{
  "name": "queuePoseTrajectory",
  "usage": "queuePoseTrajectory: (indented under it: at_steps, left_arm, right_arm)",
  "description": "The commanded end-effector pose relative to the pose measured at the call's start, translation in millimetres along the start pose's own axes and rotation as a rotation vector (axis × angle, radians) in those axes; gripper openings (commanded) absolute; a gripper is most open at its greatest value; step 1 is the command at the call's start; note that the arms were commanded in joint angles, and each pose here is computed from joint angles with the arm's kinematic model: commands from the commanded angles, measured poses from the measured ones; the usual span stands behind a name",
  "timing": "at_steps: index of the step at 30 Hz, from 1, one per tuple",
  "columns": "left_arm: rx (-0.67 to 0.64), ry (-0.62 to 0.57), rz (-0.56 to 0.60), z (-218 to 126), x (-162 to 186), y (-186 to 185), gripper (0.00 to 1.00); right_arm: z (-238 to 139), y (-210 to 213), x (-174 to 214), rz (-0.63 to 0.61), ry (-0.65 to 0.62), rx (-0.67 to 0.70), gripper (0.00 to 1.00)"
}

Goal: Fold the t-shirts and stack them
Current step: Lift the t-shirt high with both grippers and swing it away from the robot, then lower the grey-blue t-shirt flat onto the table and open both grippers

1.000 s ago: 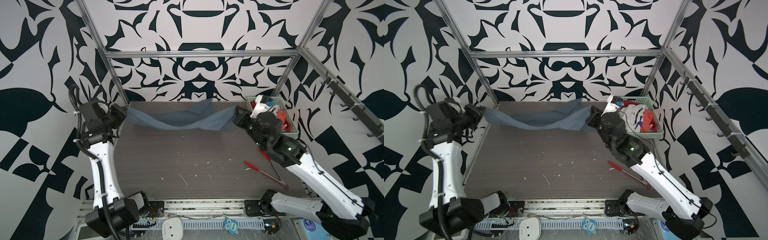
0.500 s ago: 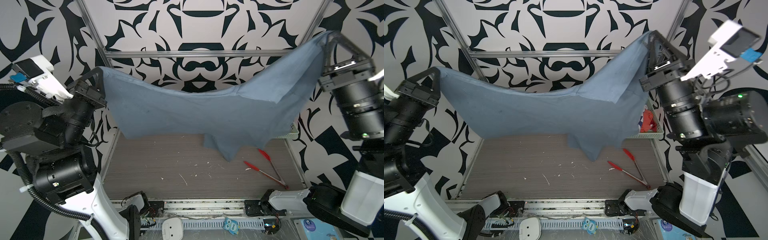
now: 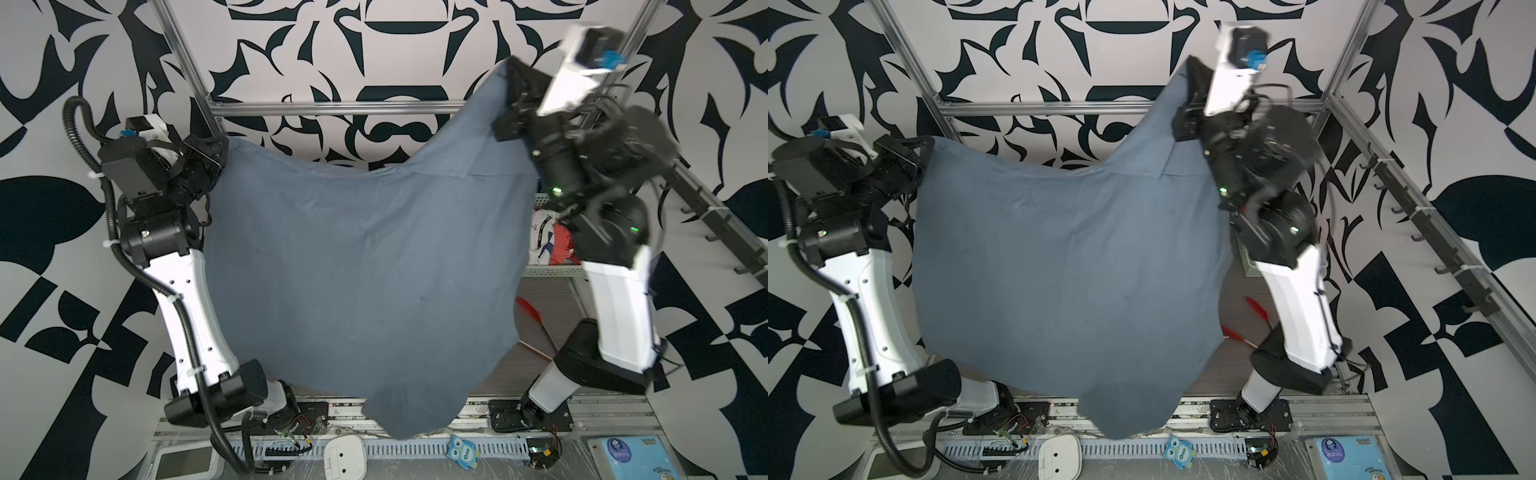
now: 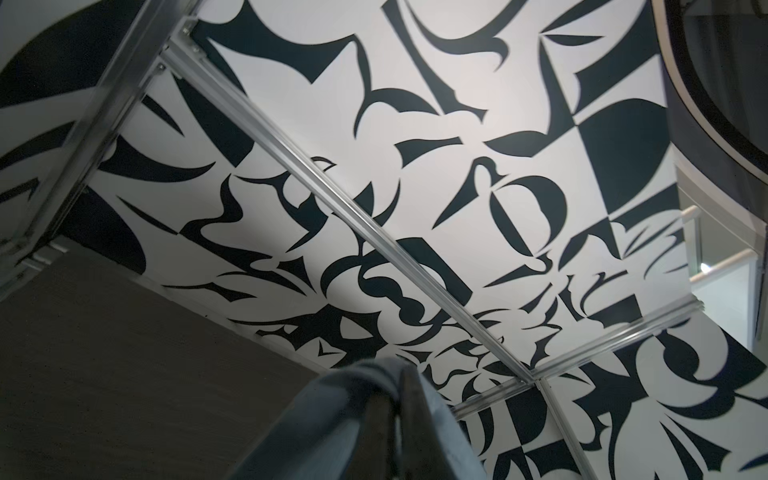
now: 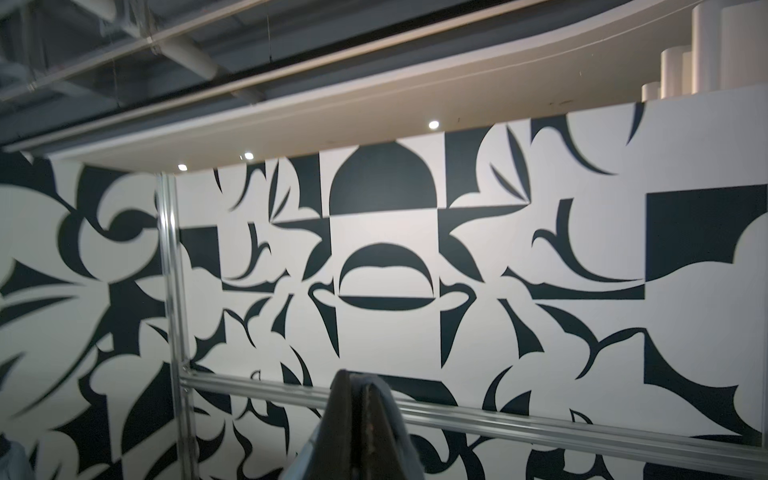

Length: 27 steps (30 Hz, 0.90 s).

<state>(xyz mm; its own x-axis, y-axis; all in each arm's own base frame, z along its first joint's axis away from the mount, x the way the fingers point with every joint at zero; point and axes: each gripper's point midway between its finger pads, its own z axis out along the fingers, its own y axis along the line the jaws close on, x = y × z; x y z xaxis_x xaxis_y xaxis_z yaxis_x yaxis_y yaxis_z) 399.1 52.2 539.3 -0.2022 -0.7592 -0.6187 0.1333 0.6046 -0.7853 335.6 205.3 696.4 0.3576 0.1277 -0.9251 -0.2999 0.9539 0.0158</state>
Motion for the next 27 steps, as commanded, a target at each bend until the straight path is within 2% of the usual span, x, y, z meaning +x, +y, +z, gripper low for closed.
queuePoseTrajectory:
  at_steps: [1,5,8,12,17,19,22,27]
  left_arm:
    - [0.083,-0.015,-0.016,19,-10,-7,0.0]
    - [0.084,0.008,-0.051,58,-17,11,0.0]
    - [0.116,0.018,-0.075,81,-28,12,0.0]
    - [0.206,0.009,-0.078,88,-46,-12,0.0]
    - [0.251,-0.049,-0.022,59,-56,-50,0.0]
    - [0.244,-0.038,-0.025,51,-48,-50,0.0]
    - [0.201,0.003,-0.053,46,-24,-28,0.0]
    - [0.113,0.134,-0.162,44,44,40,0.0]
  right_arm:
    - [26,-19,2,-0.017,-0.072,0.085,0.0]
    - [71,-58,40,0.129,-0.086,0.115,0.0]
    - [84,-85,39,0.21,-0.151,0.128,0.0]
    - [67,-101,-2,0.247,-0.278,0.131,0.0]
    - [25,-104,-59,0.224,-0.356,0.125,0.0]
    - [9,-105,-68,0.218,-0.344,0.123,0.0]
    - [-4,-110,-50,0.196,-0.268,0.158,0.0]
    - [-38,-123,26,0.202,-0.072,0.238,0.0]
